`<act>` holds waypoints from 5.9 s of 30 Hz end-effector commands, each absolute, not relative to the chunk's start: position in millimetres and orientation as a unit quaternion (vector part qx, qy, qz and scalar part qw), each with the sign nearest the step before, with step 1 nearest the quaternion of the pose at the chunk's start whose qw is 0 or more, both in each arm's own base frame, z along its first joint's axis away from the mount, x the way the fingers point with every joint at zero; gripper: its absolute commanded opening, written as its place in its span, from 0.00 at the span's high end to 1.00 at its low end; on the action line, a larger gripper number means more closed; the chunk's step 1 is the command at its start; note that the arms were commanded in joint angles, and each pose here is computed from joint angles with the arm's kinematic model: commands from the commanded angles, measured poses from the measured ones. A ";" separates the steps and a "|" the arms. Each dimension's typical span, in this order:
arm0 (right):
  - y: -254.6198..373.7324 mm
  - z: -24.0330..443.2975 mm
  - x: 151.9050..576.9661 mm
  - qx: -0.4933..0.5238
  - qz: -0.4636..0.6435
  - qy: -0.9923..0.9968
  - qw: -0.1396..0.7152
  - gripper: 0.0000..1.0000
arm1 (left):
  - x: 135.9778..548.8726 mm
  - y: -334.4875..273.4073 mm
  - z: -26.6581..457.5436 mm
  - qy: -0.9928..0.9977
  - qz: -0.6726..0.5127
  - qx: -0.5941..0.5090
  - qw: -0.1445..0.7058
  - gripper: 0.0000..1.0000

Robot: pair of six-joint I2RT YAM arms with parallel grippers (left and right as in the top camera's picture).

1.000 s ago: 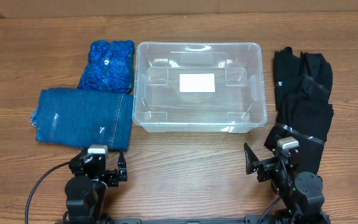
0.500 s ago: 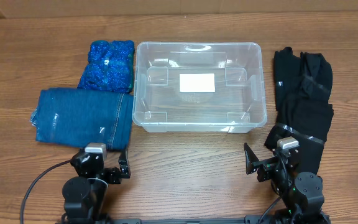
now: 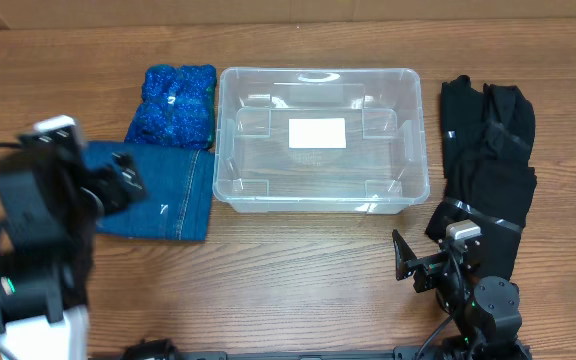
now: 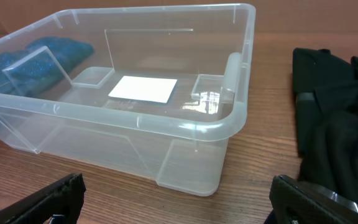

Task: Pack container
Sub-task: 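Grasp the folded blue denim with the left gripper and place it in the bin, then grasp the blue-green bundle with the left gripper and drop it in the bin, then grasp the top black garment with the right gripper and place it in the bin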

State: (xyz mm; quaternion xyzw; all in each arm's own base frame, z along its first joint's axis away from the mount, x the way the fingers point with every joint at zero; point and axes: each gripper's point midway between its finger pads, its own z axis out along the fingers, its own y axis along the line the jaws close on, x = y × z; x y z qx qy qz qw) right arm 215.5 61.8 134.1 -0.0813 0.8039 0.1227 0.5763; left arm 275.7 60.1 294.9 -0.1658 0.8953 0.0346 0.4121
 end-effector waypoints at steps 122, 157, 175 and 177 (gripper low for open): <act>60.8 132.3 215.8 -0.077 0.123 0.804 0.576 0.00 | 413.6 -18.2 231.2 0.958 -0.030 -0.180 0.219 0.11; -132.3 205.8 272.0 0.412 0.116 0.872 0.236 0.00 | 406.5 46.5 229.7 0.945 0.029 -0.242 0.217 0.00; -110.2 14.6 287.8 0.365 0.276 0.889 0.005 0.76 | 406.5 46.9 229.7 0.945 0.030 -0.242 0.217 0.00; -104.6 47.4 297.3 0.358 0.302 0.883 0.035 0.85 | 406.5 46.8 229.7 0.945 0.029 -0.242 0.217 0.00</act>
